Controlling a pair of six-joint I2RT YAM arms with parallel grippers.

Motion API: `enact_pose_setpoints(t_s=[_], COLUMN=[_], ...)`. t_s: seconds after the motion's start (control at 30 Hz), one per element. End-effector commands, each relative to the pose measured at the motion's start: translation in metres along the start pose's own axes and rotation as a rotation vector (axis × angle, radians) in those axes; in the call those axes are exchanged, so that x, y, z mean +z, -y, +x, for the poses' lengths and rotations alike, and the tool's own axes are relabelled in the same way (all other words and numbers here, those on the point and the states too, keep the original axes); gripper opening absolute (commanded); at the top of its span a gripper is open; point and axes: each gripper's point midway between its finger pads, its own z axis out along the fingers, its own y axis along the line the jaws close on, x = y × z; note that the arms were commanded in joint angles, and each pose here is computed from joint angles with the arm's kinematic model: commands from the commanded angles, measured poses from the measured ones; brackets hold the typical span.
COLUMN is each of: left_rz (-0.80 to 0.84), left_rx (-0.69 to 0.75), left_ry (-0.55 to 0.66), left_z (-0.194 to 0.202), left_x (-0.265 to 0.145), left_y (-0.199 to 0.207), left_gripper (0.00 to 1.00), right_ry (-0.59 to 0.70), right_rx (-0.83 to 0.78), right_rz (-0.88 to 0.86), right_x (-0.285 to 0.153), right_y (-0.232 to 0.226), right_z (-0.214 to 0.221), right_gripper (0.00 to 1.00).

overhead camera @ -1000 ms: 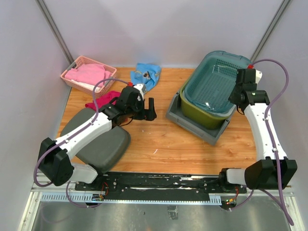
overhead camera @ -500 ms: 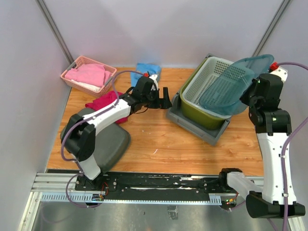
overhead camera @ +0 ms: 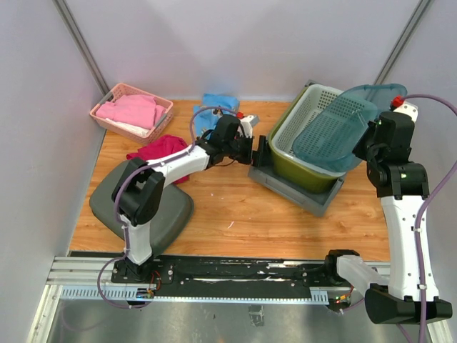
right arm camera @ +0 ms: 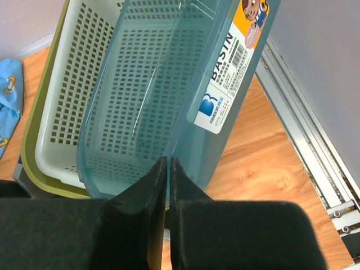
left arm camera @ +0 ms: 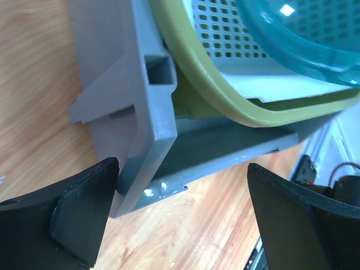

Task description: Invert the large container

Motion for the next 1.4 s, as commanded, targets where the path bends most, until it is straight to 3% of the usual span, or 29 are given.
enact_pose_setpoints(t_s=[0.0,0.17,0.2,0.3,0.37,0.5,0.67,0.9,0.97,1.13,1.37], left_rz=[0.334,0.429,0.421,0.372,0.355,0.34,0.322,0.311,0.319,0.344,0.384], left_rx=[0.048,0.091,0.085,0.083,0.078,0.059,0.042,0.052,0.058,0.052,0.05], left_ry=[-0.069,-0.142,-0.142,-0.12,-0.121,-0.116,-0.109,-0.102,-0.104,-0.122,-0.144], left_z=[0.023,0.046,0.047,0.047,0.049,0.052,0.053,0.049,0.048,0.049,0.052], left_x=[0.019,0.029,0.027,0.019,0.015,0.013,0.013,0.013,0.014,0.023,0.026], left_y=[0.087,0.134,0.134,0.125,0.122,0.12,0.116,0.115,0.116,0.118,0.123], left_gripper=[0.99,0.99,0.99,0.99,0.99,0.99,0.99,0.99,0.99,0.99,0.99], right_ry=[-0.045,-0.108,-0.135,-0.173,-0.165,-0.125,-0.138,0.007,0.034,0.112,-0.045], right_rx=[-0.05,-0.118,-0.129,-0.163,-0.165,-0.141,-0.143,-0.132,-0.13,-0.149,-0.265], right_rz=[-0.005,0.044,0.06,0.103,0.116,0.051,0.018,-0.02,0.045,0.403,0.552], right_x=[-0.004,0.009,0.011,0.016,0.016,0.014,0.015,-0.022,-0.029,-0.037,0.0], right_y=[0.004,0.013,0.015,0.022,0.024,0.012,0.006,0.005,0.018,0.077,0.085], right_z=[0.008,0.017,0.021,0.025,0.021,0.013,0.016,-0.019,-0.027,-0.047,-0.046], right_gripper=[0.01,0.01,0.07,0.47,0.58,0.64,0.63,0.64,0.64,0.68,0.74])
